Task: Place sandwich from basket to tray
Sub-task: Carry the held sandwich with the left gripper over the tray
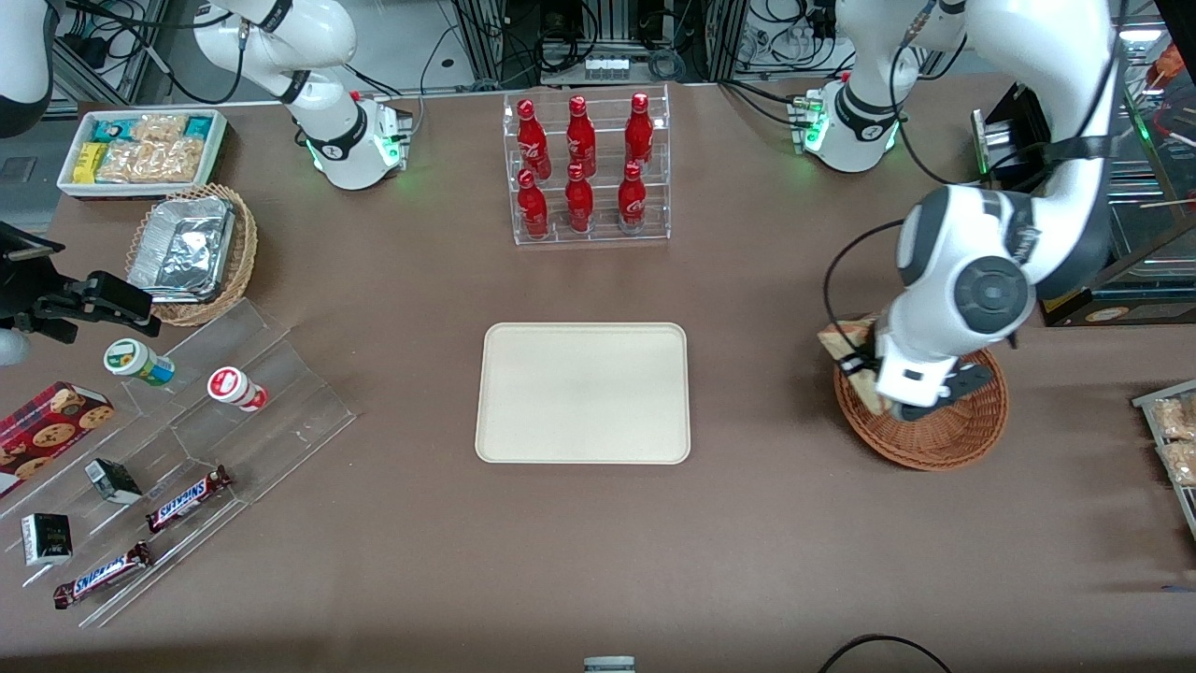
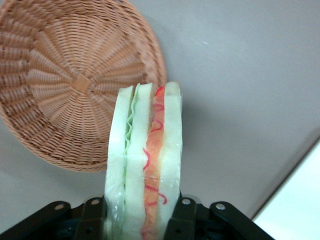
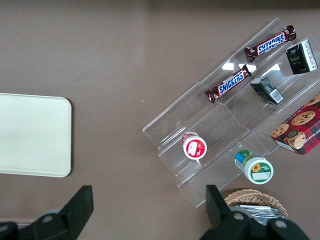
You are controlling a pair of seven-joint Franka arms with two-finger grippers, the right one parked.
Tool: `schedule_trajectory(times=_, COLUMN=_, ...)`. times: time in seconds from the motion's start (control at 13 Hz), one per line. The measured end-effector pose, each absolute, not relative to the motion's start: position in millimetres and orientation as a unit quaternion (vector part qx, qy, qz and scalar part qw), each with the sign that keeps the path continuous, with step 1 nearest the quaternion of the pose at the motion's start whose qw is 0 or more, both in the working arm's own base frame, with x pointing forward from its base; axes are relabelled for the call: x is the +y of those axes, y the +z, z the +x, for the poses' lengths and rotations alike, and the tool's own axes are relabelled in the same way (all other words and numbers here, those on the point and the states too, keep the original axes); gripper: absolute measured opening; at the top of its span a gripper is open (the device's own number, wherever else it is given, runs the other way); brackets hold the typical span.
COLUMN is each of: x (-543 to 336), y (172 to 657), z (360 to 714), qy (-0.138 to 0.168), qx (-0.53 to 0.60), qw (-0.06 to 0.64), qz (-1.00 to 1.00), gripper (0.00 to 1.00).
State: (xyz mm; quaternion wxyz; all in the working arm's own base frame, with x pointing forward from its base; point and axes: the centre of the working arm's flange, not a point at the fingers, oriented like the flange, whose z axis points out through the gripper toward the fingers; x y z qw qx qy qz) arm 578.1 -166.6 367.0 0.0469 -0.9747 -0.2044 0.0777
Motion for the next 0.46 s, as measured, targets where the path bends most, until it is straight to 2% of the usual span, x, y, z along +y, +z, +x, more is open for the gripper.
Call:
schedule_trajectory(times=0.31, x=-251, y=340, z=581, qy=0.078, qx=-0.146, qw=0.053, qz=-0.985, gripper=0.40)
schedule_trajectory(times=0.46, x=-293, y=320, z=586, qy=0.070, qx=-0.125, qw=0.036, qz=-0.989, gripper=0.39)
